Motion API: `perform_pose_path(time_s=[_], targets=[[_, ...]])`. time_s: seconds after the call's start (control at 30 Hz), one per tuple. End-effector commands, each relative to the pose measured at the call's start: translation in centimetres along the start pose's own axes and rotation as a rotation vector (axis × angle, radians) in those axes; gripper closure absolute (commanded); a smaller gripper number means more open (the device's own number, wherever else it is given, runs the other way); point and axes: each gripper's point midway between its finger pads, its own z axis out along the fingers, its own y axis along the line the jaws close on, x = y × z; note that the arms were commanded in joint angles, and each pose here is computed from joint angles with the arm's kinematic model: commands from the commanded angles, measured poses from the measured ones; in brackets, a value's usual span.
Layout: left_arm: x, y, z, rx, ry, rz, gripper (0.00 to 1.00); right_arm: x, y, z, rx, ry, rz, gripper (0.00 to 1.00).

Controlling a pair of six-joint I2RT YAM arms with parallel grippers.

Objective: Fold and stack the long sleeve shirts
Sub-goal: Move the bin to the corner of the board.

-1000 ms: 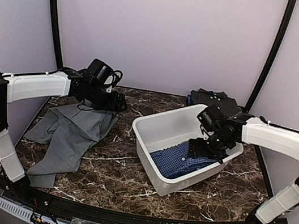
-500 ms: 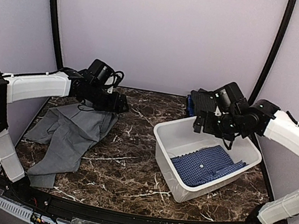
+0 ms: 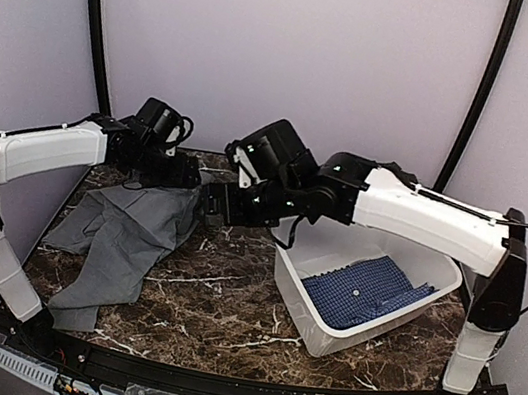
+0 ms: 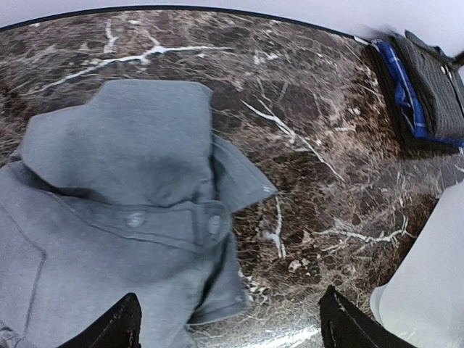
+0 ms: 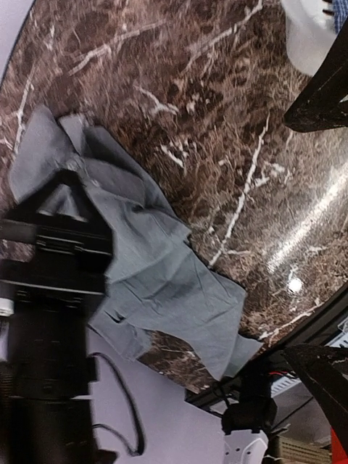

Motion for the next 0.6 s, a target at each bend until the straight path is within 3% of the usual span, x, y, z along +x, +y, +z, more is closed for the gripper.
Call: perform_pose_path(time_s=[0.0,0.27,0.57], targets=[[-1.3,2.9,-2.4,-0.043,-0.054,-0.063,0.16,2.0,3.8,3.8,-0.114,0.094,-0.022,0.02],[-0.9,3.1,-2.1,-0.032,-0.041,-0.057,0.16,2.6,-1.4,9.0,0.112,0.067,0.055,0.01],[-0.6,2.8,-1.7,-0.014,-0.031,-0.048,0.16,3.8,-10.5,8.8,0.332,0.041,0.19,0.01]])
